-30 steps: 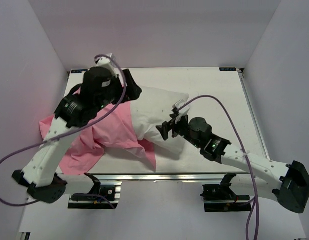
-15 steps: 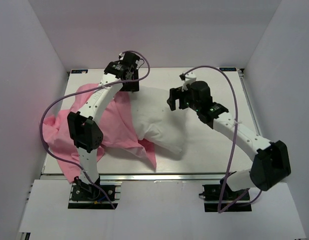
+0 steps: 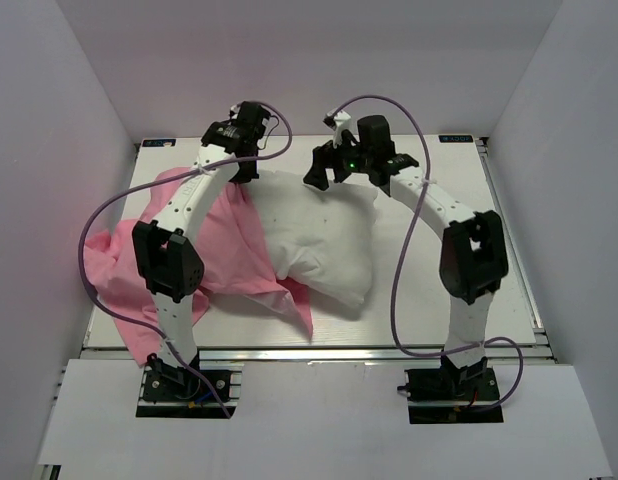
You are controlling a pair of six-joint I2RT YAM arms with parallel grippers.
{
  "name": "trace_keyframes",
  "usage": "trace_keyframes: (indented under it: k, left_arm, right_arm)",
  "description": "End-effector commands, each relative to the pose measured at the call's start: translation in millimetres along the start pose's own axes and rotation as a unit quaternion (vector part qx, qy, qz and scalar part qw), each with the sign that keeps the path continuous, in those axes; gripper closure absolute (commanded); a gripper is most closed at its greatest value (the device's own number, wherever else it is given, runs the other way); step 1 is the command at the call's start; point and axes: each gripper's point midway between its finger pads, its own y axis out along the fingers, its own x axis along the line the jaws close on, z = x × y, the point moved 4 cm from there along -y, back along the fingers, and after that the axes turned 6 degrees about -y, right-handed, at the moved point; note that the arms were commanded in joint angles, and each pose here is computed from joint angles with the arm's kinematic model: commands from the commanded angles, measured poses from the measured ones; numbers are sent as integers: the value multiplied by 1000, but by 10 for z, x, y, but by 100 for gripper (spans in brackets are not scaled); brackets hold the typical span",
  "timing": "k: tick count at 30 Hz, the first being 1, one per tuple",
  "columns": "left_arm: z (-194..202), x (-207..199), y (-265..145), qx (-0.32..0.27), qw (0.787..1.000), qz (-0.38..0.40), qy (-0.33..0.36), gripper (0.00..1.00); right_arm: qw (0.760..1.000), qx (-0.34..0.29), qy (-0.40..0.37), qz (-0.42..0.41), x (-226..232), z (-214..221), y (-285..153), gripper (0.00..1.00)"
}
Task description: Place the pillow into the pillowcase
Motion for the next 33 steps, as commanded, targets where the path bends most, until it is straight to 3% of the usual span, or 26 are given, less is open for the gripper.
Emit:
trace_keyframes:
  k: [1, 2, 9, 12, 13, 16, 17, 18, 20, 21, 23, 28, 29, 33]
  left_arm:
    - [-88, -24, 29, -12, 1000, 11, 7, 93]
    - [-116, -28, 19, -18, 1000, 12, 5, 100]
    - [-335, -142, -224, -75, 992, 96, 13, 100]
    - [-479, -234, -414, -109, 982, 152, 13, 100]
    - [-531, -269, -472, -119, 978, 169, 12, 100]
    - [-652, -424, -797, -135, 960, 243, 15, 100]
    - [-646, -555, -973, -138, 948, 287, 24, 100]
    - [-674, -620, -1112, -149, 939, 310, 28, 100]
    - [-670, -802, -1558, -185, 911, 367, 41, 100]
    - [-655, -852, -1700, -196, 904, 378, 41, 100]
    - [-581, -997, -2138, -223, 879, 419, 50, 100]
    - [-90, -1421, -2985, -216, 804, 545, 98, 100]
    - [204, -1521, -3196, -205, 786, 571, 121, 100]
    - [696, -1494, -3429, -171, 766, 607, 126, 100]
  right_arm:
    - [990, -4, -16, -142, 142, -17, 109, 11]
    - [987, 0, -20, -162, 168, 9, 159, 11]
    - [960, 40, 0, -279, 284, 447, 527, 11]
    - [940, 39, -36, -337, 594, 461, 435, 66]
    - [937, 37, -41, -346, 687, 432, 408, 100]
    - [942, 11, -77, -326, 777, 17, 98, 100]
    - [949, 20, -71, -307, 791, 57, 28, 100]
    - [955, -39, -132, -261, 820, -371, -237, 100]
    - [961, -89, -142, -218, 1025, -457, -712, 100]
    - [955, -152, -186, -172, 1018, -656, -823, 100]
    - [942, -215, -215, -139, 1296, -827, -1284, 100]
    - [959, -230, -146, -83, 1359, -521, -1360, 100]
    - [961, -234, -132, -69, 1327, -463, -1331, 100]
    - [972, -201, -34, 118, 785, -41, -1182, 100]
